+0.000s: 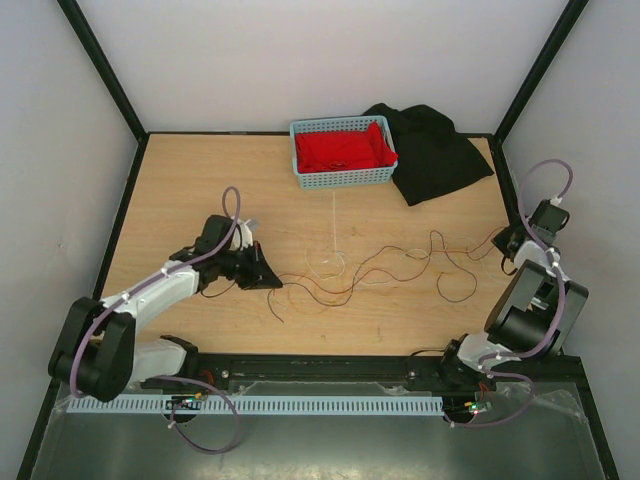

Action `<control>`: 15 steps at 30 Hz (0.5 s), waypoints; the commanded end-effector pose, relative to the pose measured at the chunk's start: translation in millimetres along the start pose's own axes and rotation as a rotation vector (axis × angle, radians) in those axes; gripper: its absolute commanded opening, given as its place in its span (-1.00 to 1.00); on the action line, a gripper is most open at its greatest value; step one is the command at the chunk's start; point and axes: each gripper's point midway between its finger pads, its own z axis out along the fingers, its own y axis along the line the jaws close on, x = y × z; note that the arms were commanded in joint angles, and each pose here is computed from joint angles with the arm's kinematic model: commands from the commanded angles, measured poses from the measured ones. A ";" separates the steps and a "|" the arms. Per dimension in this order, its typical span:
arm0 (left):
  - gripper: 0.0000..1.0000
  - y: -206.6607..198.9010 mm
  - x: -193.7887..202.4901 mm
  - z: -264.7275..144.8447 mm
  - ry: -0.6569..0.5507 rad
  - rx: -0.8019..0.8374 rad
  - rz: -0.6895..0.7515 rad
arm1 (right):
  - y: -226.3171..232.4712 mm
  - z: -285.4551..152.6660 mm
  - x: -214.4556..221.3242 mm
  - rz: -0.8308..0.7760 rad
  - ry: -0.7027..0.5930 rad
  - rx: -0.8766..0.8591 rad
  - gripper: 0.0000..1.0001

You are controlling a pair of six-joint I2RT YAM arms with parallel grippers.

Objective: Zip-tie the wires
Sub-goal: Straighten the cable at the center of the board.

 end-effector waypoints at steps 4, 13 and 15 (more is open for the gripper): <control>-0.98 11.1 -5.4 17.6 -0.014 -0.028 0.042 | -3.8 8.2 21.1 0.008 0.069 -0.018 -0.62; -0.48 33.3 -1.2 17.0 -0.045 -0.116 0.038 | -0.6 0.3 26.6 0.014 0.080 -0.035 0.21; -0.41 34.2 -3.2 15.0 -0.054 -0.129 0.040 | 1.7 -4.7 23.2 0.014 0.066 -0.041 0.44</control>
